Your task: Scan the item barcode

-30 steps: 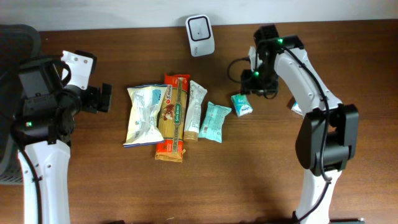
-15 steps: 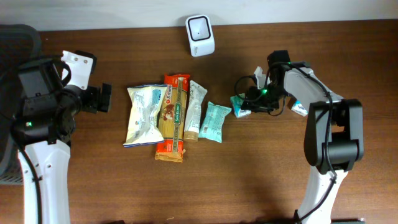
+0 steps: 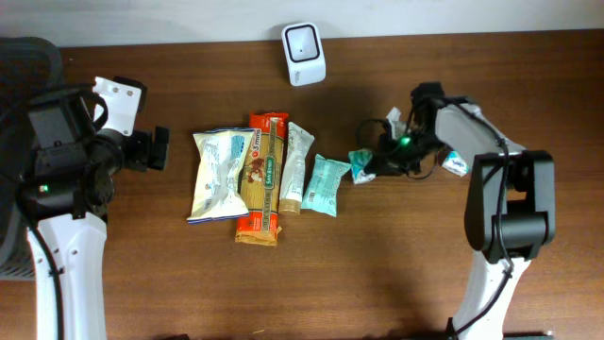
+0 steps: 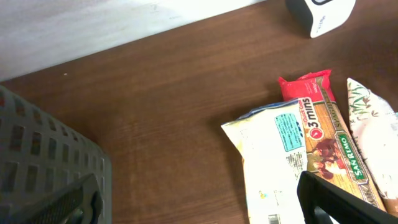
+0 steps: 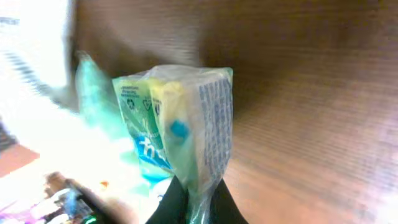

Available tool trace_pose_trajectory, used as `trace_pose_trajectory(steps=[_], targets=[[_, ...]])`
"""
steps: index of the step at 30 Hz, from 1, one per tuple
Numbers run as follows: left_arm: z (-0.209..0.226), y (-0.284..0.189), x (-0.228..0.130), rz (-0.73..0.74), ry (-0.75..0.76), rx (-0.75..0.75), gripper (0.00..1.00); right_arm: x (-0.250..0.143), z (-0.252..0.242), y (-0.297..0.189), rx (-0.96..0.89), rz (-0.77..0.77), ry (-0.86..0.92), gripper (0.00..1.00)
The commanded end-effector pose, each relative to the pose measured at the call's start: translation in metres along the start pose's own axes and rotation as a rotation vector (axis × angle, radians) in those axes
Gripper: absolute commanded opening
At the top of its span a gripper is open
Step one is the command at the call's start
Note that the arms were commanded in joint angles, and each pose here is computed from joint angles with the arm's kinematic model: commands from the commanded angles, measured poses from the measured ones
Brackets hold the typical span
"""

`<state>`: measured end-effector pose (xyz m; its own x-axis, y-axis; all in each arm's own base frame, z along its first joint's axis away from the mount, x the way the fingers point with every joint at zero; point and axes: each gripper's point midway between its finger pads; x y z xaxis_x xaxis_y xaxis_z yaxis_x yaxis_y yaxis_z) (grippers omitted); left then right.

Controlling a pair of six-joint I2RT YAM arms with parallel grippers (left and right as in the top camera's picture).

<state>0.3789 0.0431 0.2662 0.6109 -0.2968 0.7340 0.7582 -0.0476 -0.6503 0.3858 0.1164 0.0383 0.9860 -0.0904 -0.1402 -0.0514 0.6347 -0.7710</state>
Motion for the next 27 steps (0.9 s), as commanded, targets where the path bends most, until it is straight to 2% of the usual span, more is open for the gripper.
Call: trace_pose_trajectory(steps=[1,5,10,11,18,23,27], targets=[[0.002,-0.005,0.002,-0.01,0.016,0.009,0.99,0.013,0.055,-0.065,0.194,-0.095,-0.047,0.04],[0.002,-0.005,0.002,-0.01,0.015,0.009,0.99,0.003,0.105,-0.105,0.413,-0.098,-0.128,0.04],[0.002,-0.005,0.002,-0.01,0.015,0.009,0.99,-0.013,0.163,-0.15,0.834,-0.057,-0.179,0.04],[0.002,-0.005,0.002,-0.01,0.016,0.009,0.99,-0.015,0.167,-0.154,0.87,-0.046,-0.166,0.04],[0.002,-0.005,0.002,-0.01,0.015,0.009,0.99,-0.017,0.173,-0.161,0.871,0.005,-0.056,0.04],[0.002,-0.005,0.002,-0.01,0.015,0.009,0.99,-0.031,0.196,-0.191,0.871,-0.022,-0.112,0.04],[0.002,-0.005,0.002,-0.009,0.016,0.008,0.99,-0.053,0.226,-0.227,0.87,-0.089,-0.253,0.04]])
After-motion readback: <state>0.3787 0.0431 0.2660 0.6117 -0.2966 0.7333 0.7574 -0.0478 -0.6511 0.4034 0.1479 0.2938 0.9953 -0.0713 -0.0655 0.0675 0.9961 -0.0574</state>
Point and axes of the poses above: each gripper's point midway between its finger pads, its own y axis out along the fingers, its own z axis along the line the jaws close on, x = y × z, and after that the axes turned 2 degrees about y, right-handed
